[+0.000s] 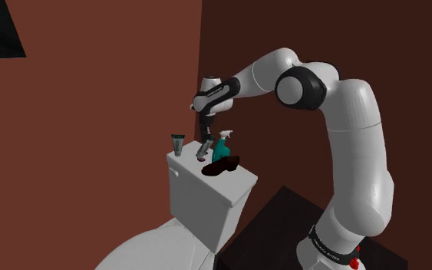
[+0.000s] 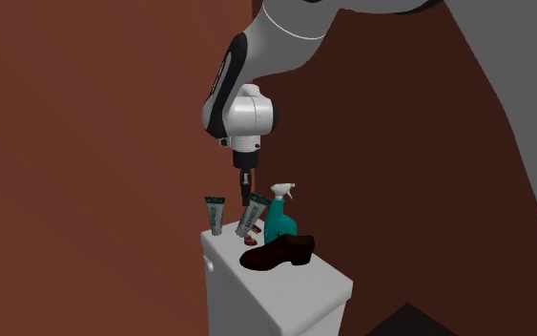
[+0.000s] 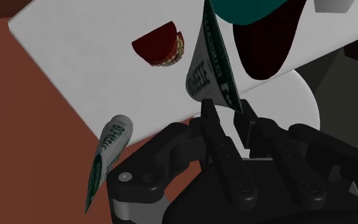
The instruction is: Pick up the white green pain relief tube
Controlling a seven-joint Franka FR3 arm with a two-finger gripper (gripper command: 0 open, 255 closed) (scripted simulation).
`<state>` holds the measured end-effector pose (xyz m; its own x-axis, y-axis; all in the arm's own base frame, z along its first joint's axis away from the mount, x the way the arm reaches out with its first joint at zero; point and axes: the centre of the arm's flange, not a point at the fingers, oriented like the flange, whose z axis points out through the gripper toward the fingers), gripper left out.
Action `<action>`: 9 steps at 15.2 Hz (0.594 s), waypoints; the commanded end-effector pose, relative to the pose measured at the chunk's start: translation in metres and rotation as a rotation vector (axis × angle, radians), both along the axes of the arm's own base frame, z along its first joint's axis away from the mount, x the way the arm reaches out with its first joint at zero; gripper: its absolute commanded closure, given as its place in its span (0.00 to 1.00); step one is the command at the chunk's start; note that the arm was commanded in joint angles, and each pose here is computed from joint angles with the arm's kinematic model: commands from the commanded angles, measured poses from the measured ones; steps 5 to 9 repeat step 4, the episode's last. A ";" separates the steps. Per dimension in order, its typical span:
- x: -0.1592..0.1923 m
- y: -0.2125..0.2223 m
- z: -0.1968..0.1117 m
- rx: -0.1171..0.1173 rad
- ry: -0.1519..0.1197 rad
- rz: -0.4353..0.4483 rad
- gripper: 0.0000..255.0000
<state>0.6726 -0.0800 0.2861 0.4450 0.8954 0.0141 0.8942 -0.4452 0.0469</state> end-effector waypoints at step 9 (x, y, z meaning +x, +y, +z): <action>0.000 -0.001 0.018 0.000 0.000 0.000 1.00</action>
